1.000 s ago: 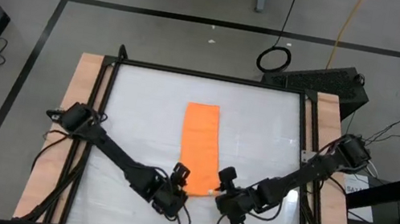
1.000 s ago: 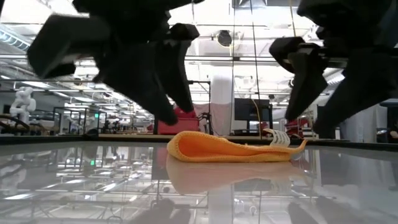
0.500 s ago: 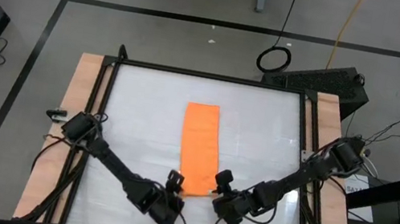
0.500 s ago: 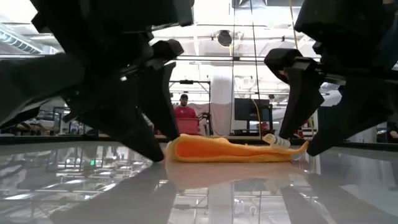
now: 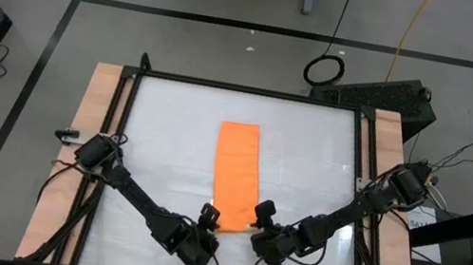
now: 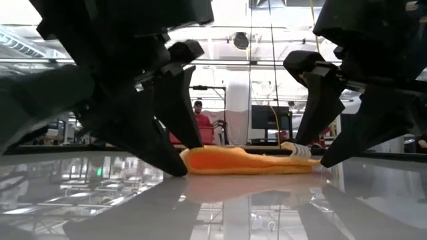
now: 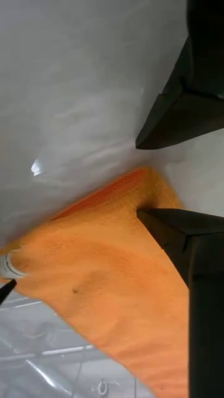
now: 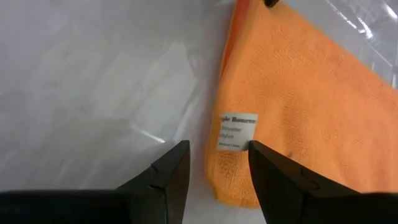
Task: Roll towel
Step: Roll the orange microfiber cloth
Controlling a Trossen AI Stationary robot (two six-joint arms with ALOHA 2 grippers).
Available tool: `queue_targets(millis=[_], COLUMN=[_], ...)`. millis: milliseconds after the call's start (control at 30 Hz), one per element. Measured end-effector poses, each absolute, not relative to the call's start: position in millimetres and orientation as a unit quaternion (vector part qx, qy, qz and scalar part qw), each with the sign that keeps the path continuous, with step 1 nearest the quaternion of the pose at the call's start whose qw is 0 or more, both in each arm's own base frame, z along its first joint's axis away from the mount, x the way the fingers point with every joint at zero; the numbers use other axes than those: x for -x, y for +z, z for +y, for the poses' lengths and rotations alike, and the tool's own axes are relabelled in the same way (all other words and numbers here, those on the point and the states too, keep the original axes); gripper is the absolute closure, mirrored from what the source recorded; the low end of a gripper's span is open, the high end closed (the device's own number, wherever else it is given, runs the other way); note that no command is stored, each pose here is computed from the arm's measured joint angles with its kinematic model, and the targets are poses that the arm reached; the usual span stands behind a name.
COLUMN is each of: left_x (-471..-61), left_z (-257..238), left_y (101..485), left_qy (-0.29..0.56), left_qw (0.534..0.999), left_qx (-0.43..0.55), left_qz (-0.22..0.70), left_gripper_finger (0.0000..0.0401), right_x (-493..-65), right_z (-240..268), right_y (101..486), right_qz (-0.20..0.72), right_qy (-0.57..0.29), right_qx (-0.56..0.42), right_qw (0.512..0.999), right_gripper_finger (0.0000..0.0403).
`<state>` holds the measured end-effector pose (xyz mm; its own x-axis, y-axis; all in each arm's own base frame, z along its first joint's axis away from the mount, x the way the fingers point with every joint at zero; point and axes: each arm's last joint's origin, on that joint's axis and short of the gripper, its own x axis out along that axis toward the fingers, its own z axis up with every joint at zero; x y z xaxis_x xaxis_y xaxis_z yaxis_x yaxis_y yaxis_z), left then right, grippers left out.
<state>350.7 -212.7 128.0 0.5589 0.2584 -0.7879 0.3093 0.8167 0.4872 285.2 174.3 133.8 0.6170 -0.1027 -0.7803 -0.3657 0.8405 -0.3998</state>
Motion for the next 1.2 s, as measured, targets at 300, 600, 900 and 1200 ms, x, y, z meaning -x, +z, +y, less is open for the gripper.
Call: queue_targets(millis=[300, 600, 900, 1200], left_x=[-355.0, -356.6, -355.7, -355.0], left_z=[-211.0, -209.5, -211.5, -218.8], left_y=[108.2, 105.9, 105.6, 122.9], left_qy=[-0.002, 0.017, 0.038, 0.050], left_qw=[0.820, 0.843, 0.857, 0.875], left_qx=[-0.312, -0.219, -0.103, 0.021], left_qz=[0.480, 0.491, 0.504, 0.481], left_gripper_finger=[0.0230, 0.0319, 0.0391, 0.0397], right_x=[-291.3, -297.6, -294.6, -292.8], right_z=[173.2, 166.8, 164.9, 162.1], right_y=[126.8, 117.4, 114.1, 122.8], right_qz=[0.422, 0.440, 0.470, 0.501], right_qy=[0.077, 0.056, 0.040, 0.076], right_qx=[0.269, 0.206, 0.137, 0.027], right_qw=[0.862, 0.872, 0.871, 0.862], right_gripper_finger=[0.0248, 0.0250, 0.0364, 0.0400])
